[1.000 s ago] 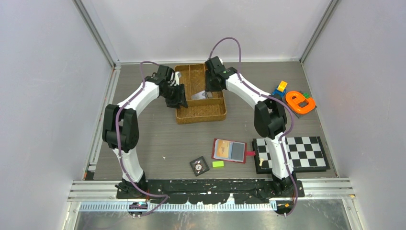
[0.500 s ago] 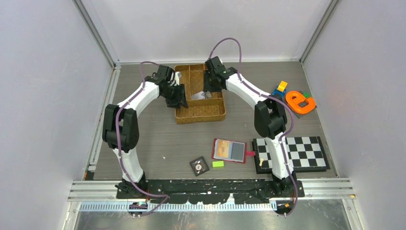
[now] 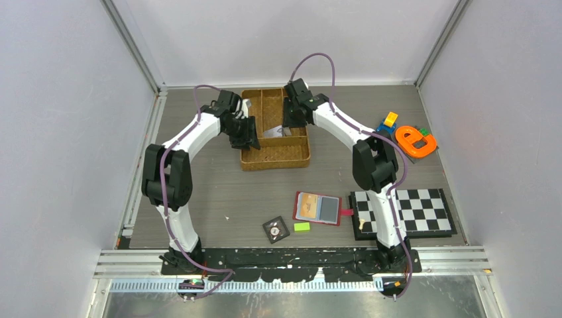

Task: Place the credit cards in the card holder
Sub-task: Pick up the credit card from the storage box.

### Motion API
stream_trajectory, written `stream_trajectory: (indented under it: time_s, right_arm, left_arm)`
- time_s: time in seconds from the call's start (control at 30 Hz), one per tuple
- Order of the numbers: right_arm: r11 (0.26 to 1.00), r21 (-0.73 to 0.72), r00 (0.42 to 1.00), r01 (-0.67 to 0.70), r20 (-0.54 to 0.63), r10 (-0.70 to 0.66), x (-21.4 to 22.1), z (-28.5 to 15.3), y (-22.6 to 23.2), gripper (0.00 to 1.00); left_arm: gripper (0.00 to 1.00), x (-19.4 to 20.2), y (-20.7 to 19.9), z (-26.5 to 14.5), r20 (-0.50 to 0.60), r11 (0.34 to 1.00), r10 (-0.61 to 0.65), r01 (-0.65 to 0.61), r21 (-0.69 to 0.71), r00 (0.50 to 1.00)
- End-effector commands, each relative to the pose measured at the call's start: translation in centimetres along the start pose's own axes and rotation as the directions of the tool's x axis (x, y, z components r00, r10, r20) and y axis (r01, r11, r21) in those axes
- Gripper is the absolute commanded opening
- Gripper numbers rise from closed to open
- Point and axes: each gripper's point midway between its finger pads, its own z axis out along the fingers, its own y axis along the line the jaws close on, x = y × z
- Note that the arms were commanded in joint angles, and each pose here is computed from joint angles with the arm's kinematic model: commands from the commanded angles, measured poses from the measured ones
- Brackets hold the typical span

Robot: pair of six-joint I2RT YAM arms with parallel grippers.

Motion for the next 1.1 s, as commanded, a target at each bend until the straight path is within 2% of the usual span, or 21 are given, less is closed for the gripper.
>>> stream_trajectory:
  time_s: [0.0, 0.17, 0.37, 0.63, 0.7, 0.73, 0.9, 1.07]
  right_arm:
    - [0.996, -0.084, 0.994, -0.016, 0.106, 0.024, -3.3, -3.7, 2.6, 0.38]
    - [0.996, -0.085, 0.993, -0.016, 0.115, 0.026, -3.5, -4.0, 2.6, 0.36]
    - [0.996, -0.084, 0.993, -0.020, 0.116, 0.029, -3.4, -4.0, 2.5, 0.28]
    - [1.000, -0.026, 0.989, -0.013, 0.149, 0.017, -4.2, -5.8, 1.4, 0.11]
    - [1.000, 0.018, 0.986, 0.004, 0.164, -0.007, -4.7, -6.7, 0.6, 0.02]
    - [0.999, 0.045, 0.985, 0.015, 0.171, -0.023, -4.8, -7.3, 0.1, 0.00]
    - [0.990, 0.122, 0.974, 0.073, 0.206, -0.097, -5.6, -11.1, -1.6, 0.01]
    - [0.987, 0.033, 0.969, 0.160, 0.188, -0.163, -4.9, -15.9, -1.0, 0.00]
  left_arm:
    - [0.46, -0.7, -0.8, -1.4, 0.038, 0.999, 0.015, -0.016, 0.028, 0.999]
    - [0.45, -0.7, -0.9, -1.4, 0.037, 0.999, 0.015, -0.016, 0.032, 0.999]
    - [0.45, -0.7, -0.9, -1.5, 0.037, 0.999, 0.016, -0.017, 0.032, 0.999]
    - [0.44, -1.0, -1.0, -2.1, 0.065, 0.999, 0.027, -0.029, 0.026, 0.998]
    - [0.44, -1.3, -1.2, -2.7, 0.092, 0.999, 0.041, -0.044, 0.030, 0.995]
    - [0.44, -1.5, -1.4, -3.1, 0.108, 0.998, 0.050, -0.054, 0.032, 0.993]
    - [0.49, -2.7, -2.7, -6.1, 0.218, 0.990, 0.117, -0.131, 0.047, 0.969]
    - [0.55, -2.7, -5.8, -10.1, 0.320, 0.958, 0.197, -0.251, 0.136, 0.927]
